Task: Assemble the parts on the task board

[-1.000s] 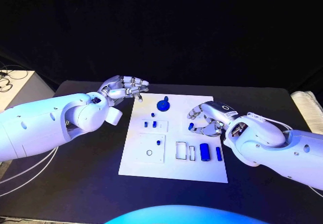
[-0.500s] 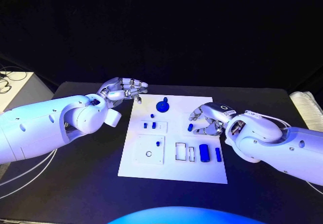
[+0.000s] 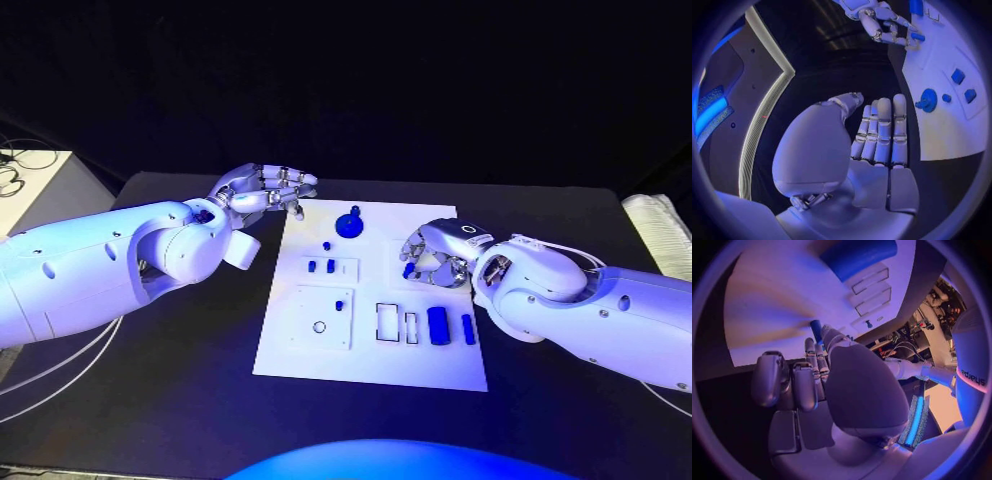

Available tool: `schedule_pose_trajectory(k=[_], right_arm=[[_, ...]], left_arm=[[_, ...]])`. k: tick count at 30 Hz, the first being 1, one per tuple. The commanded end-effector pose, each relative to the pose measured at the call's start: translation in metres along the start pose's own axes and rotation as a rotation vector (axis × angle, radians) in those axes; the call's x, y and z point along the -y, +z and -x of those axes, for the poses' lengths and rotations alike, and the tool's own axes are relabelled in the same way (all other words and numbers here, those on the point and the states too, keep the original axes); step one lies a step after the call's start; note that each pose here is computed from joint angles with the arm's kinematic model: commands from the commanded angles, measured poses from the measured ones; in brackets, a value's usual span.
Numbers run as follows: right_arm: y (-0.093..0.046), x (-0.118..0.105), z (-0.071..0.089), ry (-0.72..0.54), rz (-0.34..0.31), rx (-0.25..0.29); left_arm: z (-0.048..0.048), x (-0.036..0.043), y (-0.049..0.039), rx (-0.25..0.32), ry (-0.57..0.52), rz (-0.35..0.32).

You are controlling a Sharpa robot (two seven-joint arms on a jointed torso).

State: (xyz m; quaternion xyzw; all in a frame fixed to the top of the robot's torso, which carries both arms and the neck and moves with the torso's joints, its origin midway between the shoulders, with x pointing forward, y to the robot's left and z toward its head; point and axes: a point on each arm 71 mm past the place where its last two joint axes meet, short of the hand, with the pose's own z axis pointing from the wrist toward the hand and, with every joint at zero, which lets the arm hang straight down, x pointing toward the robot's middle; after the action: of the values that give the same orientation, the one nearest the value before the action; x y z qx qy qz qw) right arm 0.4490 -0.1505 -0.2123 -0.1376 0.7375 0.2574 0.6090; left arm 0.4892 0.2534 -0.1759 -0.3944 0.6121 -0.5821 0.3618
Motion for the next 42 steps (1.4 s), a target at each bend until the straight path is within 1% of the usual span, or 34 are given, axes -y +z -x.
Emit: schedule_pose_trajectory(k=[1, 16, 20, 24, 26, 28, 32, 36, 42], right_arm=[[0.001, -0.001, -0.003, -0.022, 0.006, -0.025], [0.003, -0.004, -0.006, -0.039, 0.008, -0.042], [0.003, -0.004, -0.007, -0.046, 0.005, -0.033], [0.003, -0.005, -0.005, -0.049, 0.001, 0.003], [0.002, -0.005, -0.003, -0.047, -0.002, 0.027], [0.001, -0.006, -0.001, -0.042, -0.002, 0.064], [-0.004, -0.009, 0.004, -0.026, 0.005, 0.108], [-0.011, -0.016, 0.015, 0.008, 0.031, 0.159], [-0.019, -0.033, 0.026, 0.065, 0.078, 0.199]], left_arm=[[-0.0024, 0.0007, 0.0004, -0.017, -0.011, -0.005], [-0.0022, 0.0005, 0.0003, -0.017, -0.011, -0.002], [-0.0022, 0.0005, 0.0003, -0.017, -0.011, -0.002], [-0.0022, 0.0005, 0.0003, -0.017, -0.011, -0.002], [-0.0022, 0.0004, 0.0003, -0.017, -0.011, -0.002], [-0.0020, 0.0004, 0.0004, -0.016, -0.011, -0.002], [-0.0013, 0.0003, 0.0006, -0.014, -0.010, -0.002], [-0.0003, 0.0000, 0.0010, -0.010, -0.011, -0.002], [0.0009, -0.0004, 0.0019, -0.006, -0.013, -0.001]])
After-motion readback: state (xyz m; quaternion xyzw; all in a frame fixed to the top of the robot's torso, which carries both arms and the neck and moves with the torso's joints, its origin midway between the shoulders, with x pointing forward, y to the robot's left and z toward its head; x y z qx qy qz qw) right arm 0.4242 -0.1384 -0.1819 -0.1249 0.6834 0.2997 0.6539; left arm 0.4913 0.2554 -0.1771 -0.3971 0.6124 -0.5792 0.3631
